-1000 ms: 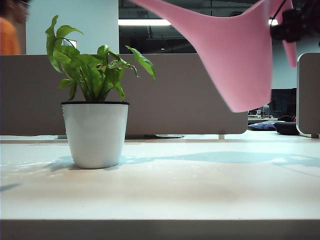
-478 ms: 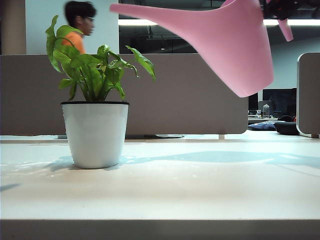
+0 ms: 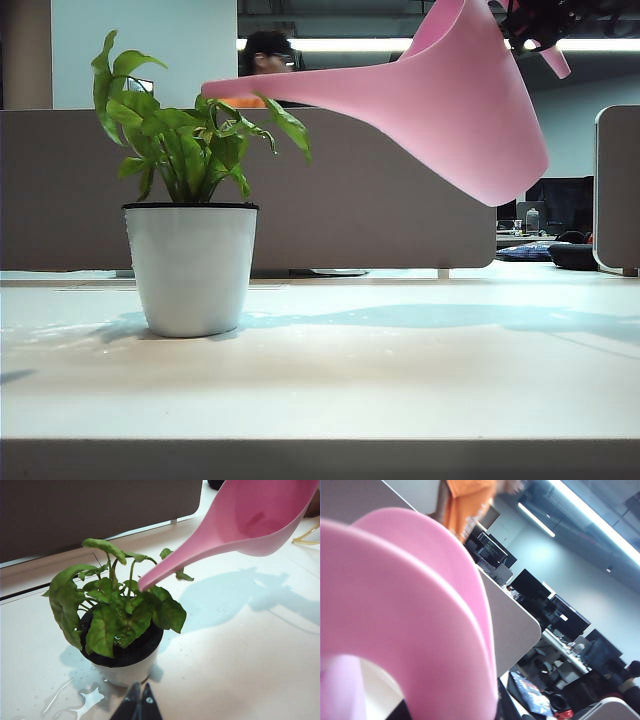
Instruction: Pick up the watering can from the table, water the potted plant, and put the can back.
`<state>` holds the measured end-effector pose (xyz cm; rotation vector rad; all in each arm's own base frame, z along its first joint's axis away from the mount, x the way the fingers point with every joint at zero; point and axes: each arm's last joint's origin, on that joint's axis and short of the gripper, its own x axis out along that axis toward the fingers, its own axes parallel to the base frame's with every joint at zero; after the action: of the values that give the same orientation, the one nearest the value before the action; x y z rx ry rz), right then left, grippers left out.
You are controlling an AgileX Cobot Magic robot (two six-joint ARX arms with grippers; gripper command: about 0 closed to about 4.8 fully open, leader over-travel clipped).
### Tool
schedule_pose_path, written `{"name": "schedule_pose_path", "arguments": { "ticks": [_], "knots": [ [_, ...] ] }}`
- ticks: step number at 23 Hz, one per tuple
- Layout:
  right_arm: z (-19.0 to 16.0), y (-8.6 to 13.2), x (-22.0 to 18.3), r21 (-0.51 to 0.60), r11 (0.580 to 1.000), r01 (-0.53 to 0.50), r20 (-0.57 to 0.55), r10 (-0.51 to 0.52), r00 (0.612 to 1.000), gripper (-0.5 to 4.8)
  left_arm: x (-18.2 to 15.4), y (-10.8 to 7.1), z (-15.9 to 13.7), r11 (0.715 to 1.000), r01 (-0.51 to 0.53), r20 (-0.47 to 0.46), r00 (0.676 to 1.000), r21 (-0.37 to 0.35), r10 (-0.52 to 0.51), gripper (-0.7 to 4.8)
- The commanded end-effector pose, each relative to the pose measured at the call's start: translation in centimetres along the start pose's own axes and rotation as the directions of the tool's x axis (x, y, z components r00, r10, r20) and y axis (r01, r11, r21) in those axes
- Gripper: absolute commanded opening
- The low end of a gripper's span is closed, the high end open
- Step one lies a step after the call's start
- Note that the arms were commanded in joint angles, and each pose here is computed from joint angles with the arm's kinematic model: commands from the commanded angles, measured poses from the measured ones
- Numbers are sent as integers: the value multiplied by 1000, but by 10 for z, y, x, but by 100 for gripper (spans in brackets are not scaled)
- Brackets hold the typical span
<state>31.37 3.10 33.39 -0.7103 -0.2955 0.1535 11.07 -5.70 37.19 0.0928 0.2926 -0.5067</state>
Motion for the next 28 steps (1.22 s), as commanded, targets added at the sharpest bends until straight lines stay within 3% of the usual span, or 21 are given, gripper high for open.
{"name": "schedule_pose_path", "arguments": {
  "ticks": [1,17,28],
  "knots": [
    [13,-11,-2,-42,996,76,71,-73,995,116,-2,0,3,1000,-1,17,1000,2,1,-5],
    [31,-28,1,-149,976,156,114,-140,984,116,-2,0,3,1000,3,16,1000,2,-3,-5],
    [35,-29,1,-188,972,140,148,-113,983,115,-5,0,0,1000,3,-1,1000,2,-3,-5]
  ]
}}
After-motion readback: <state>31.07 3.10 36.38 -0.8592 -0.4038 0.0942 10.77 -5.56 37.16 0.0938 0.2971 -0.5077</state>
